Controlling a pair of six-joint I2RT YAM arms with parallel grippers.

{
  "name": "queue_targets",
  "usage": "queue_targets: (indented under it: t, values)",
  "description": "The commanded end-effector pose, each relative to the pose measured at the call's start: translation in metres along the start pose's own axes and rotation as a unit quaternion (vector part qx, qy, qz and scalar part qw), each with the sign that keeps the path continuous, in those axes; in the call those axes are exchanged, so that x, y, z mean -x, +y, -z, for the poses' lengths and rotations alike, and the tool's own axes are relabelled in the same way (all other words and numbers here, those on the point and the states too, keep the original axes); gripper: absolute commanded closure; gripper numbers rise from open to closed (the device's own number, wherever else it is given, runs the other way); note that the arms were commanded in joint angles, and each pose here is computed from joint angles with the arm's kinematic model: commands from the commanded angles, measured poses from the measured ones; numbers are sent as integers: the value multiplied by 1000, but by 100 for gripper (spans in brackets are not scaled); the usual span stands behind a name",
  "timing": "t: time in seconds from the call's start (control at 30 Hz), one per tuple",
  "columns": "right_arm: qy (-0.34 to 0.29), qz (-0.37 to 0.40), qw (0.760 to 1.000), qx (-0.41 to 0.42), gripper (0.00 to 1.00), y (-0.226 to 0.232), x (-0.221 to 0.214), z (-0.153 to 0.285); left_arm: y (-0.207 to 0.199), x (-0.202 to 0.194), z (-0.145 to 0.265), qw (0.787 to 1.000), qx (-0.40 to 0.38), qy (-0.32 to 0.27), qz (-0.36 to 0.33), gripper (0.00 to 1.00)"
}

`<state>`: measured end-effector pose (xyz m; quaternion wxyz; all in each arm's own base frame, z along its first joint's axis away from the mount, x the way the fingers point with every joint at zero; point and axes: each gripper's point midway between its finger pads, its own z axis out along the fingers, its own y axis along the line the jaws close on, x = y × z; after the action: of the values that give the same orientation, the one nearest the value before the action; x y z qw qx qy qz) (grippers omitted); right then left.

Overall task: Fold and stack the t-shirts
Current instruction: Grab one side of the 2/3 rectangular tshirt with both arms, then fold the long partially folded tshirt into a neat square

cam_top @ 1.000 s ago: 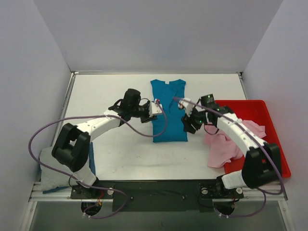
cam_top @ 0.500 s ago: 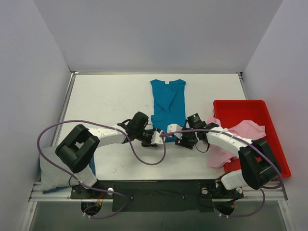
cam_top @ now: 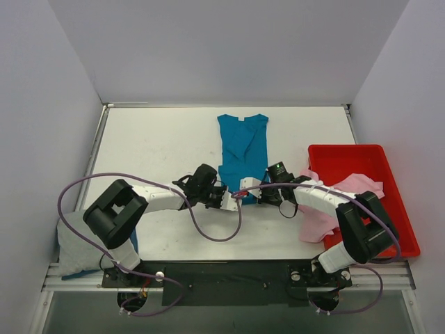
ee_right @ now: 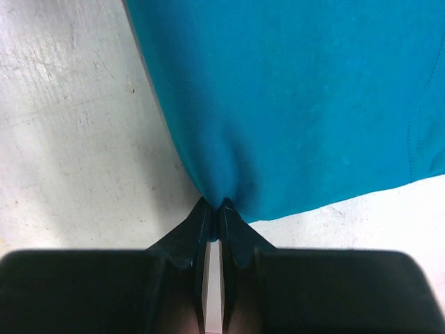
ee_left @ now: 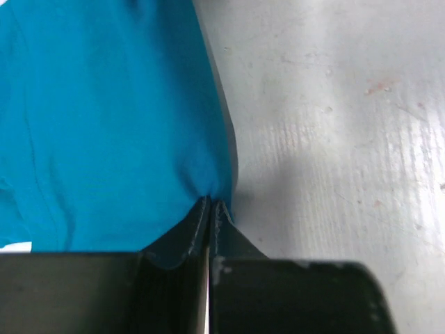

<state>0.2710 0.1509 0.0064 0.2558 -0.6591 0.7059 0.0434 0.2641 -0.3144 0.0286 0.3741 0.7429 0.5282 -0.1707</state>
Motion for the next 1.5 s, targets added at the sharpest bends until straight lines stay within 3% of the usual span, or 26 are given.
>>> queue_targets:
  t: [0.0, 0.1, 0.23, 0.53, 0.73, 0.9, 1.03, 1.13, 1.23, 1.47]
  values:
    - [45, -8, 999, 25, 100, 16, -16, 1, 16, 9, -4, 998, 33, 8, -59, 100]
    - [21, -37, 999, 33, 100, 16, 0, 10, 29, 11, 5, 997, 46, 24, -52, 100]
    - [-1, -65, 996, 55, 100, 29, 21, 31, 33, 33, 34, 1000, 8, -10, -1, 100]
    - [-26, -75, 989, 121, 100, 97, 62, 81, -26, 53, 104, 996, -87, -22, 28, 100]
    - [-65, -97, 976, 183, 100, 150, 103, 127, -60, 69, 160, 992, -126, -18, 3, 100]
    - [-93, -131, 958, 237, 100, 179, 128, 158, -73, 95, 194, 989, -139, -48, -14, 100]
    - [-109, -165, 953, 230, 100, 172, 129, 166, -44, 118, 196, 992, -95, -71, 39, 100]
    - [-125, -249, 939, 201, 100, 139, 120, 166, -7, 126, 183, 992, -49, -91, 68, 100]
    - [-124, -287, 934, 171, 100, 112, 110, 161, 24, 134, 172, 987, -26, -103, 121, 100]
    - [-91, -390, 910, 112, 100, 38, 76, 142, 106, 113, 126, 978, 27, -88, 189, 100]
